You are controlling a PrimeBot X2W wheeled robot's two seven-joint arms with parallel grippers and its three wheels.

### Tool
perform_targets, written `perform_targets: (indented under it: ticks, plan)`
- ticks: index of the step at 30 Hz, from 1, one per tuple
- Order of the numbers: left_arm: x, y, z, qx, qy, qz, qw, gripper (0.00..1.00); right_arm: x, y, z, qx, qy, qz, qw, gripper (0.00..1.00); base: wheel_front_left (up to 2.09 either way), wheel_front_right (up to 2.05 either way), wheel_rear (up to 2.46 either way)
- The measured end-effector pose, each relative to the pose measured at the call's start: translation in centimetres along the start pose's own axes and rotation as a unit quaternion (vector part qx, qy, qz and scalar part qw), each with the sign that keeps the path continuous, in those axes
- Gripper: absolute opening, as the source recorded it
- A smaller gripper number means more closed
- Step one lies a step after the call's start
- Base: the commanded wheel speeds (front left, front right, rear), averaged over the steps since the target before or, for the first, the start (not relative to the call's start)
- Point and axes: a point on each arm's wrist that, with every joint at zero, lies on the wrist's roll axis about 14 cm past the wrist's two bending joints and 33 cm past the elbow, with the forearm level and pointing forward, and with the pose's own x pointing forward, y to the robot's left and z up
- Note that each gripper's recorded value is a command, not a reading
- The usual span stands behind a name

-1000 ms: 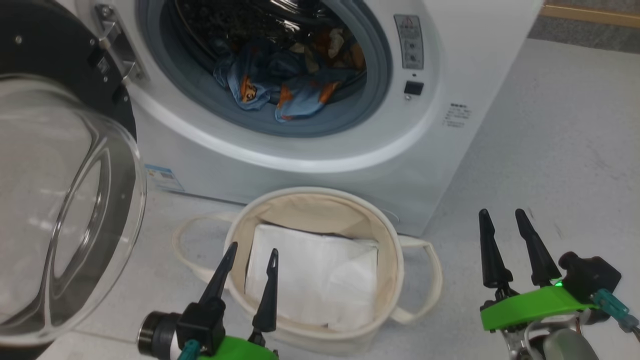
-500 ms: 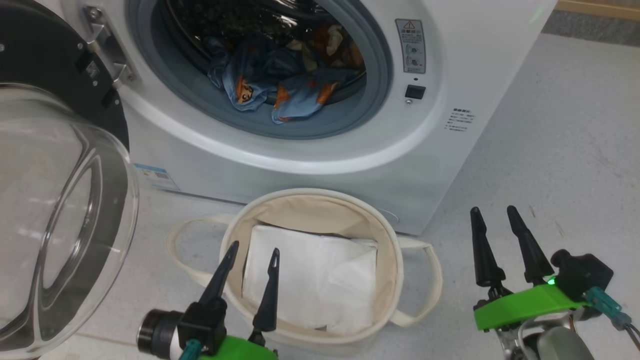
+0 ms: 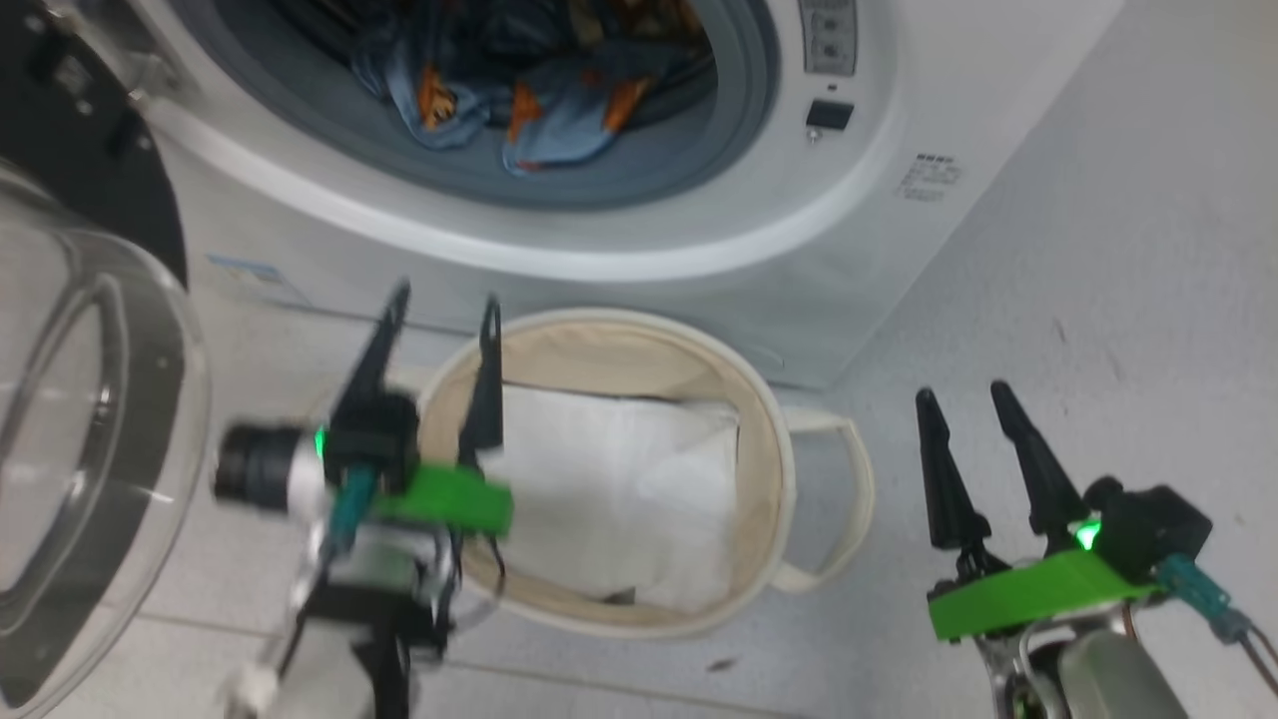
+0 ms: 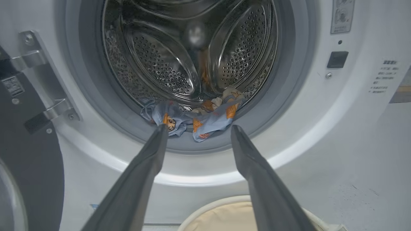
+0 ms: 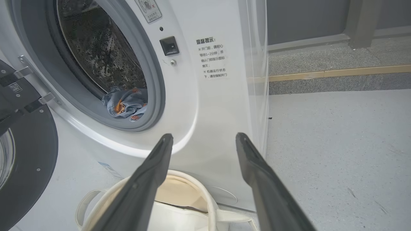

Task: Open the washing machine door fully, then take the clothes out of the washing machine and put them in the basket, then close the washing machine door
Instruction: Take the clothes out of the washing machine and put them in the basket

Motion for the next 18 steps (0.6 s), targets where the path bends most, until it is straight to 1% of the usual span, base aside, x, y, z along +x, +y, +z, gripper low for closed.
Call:
perform_targets:
  ticks: [8,13,18]
  plan:
    - [8.8,0.9,-0.7,0.046,0.015,0.003,0.999,1.0,3.4,-1.3,-1.3,0.005,0.003,-0.007,1.0,1.0,0.0,0.0,0.0]
    - [13.2,1.5,-2.9,0.075,0.045,0.012,0.996,1.0,4.4,-2.3,-3.3,0.016,0.022,-0.016,0.999,1.0,0.0,0.0,0.0]
    - [16.4,1.5,-5.5,0.106,0.091,0.018,0.99,1.0,4.9,-3.3,-4.3,0.021,0.032,-0.026,0.999,1.0,0.0,0.0,0.0]
